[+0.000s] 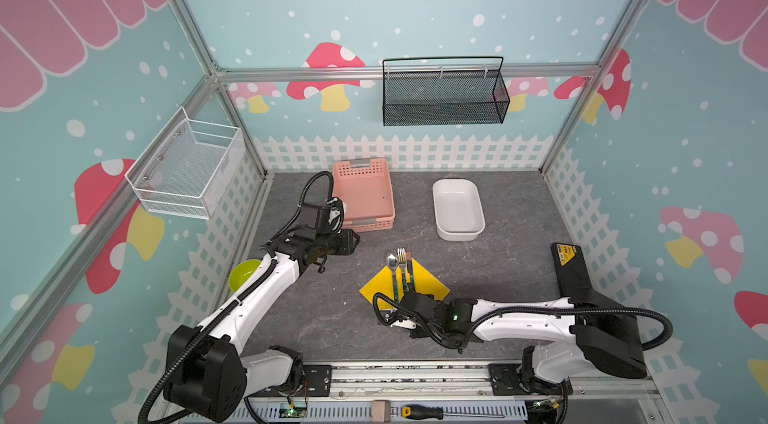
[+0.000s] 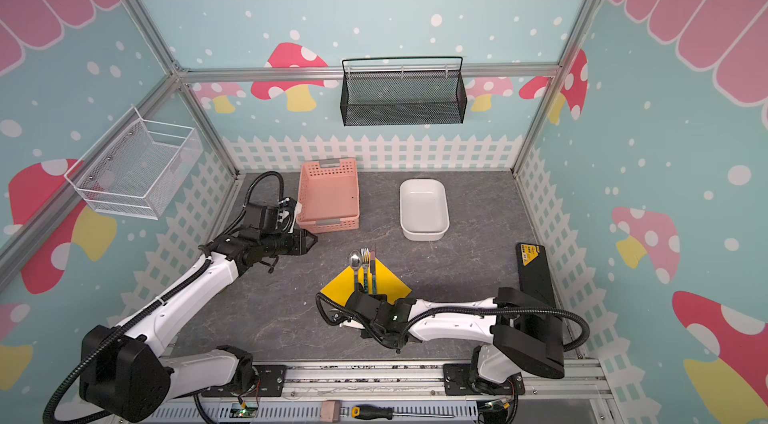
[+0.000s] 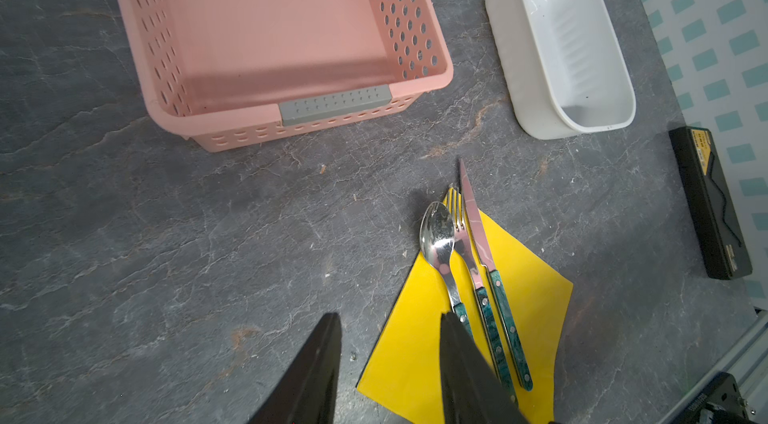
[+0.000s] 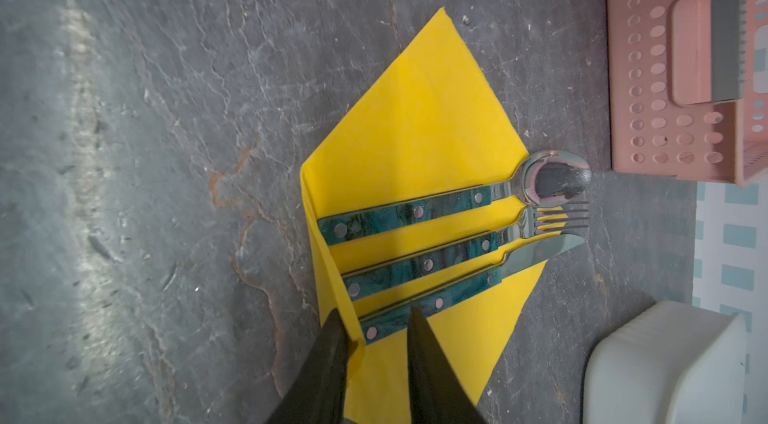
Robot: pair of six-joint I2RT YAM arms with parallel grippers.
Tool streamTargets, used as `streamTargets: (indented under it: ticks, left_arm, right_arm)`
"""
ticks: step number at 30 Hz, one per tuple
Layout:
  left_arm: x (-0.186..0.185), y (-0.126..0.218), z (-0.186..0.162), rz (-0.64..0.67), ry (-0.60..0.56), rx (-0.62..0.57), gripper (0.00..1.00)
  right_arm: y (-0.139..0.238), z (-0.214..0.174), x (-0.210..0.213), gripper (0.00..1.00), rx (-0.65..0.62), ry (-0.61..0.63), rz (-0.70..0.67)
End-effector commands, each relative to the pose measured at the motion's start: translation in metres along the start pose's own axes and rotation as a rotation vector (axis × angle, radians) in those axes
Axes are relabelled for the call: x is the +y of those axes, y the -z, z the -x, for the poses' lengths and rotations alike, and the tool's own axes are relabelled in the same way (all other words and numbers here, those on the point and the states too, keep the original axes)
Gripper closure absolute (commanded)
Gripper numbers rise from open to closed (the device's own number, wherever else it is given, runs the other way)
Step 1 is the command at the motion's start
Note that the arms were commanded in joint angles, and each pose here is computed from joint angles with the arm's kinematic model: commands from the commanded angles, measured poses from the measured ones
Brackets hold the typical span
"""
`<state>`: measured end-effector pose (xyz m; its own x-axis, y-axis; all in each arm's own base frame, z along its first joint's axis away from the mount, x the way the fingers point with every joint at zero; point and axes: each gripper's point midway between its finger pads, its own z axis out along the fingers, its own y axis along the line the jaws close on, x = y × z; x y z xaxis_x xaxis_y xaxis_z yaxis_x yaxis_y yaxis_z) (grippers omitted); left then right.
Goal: Place the utensils on the paper napkin and roll it up
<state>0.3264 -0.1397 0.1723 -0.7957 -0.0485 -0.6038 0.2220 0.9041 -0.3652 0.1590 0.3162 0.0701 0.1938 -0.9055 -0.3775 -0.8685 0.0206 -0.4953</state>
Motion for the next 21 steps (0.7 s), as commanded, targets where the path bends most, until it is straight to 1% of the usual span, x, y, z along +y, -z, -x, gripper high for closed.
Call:
streamTargets:
  ticks: [1,3,7,13,17,21]
  left_arm:
    - [-0.001,0.002,0.008,0.004,-0.005,-0.025,0.59]
    - [-0.002,0.002,0.008,0.0,-0.005,-0.022,0.59]
    - [-0.001,0.001,0.008,0.0,-0.004,-0.021,0.59]
    - [-0.001,0.001,0.008,0.001,-0.006,-0.021,0.59]
    - [-0.002,0.002,0.008,-0.003,-0.006,-0.021,0.59]
    - [-0.002,0.002,0.008,-0.004,-0.008,-0.021,0.59]
  right_arm:
    - [0.002,-0.006,0.007,0.77,0.009,0.034,0.021]
    - [0.001,-0.005,0.009,0.8,0.003,0.037,0.036]
    - [-0.003,-0.003,0.015,0.81,0.001,0.04,0.065]
    - [-0.005,-0.001,0.015,0.87,0.002,0.035,0.071]
    - [-0.002,0.001,0.013,0.97,-0.007,0.029,0.065]
    - [0.004,0.006,0.007,1.0,-0.029,0.018,0.049]
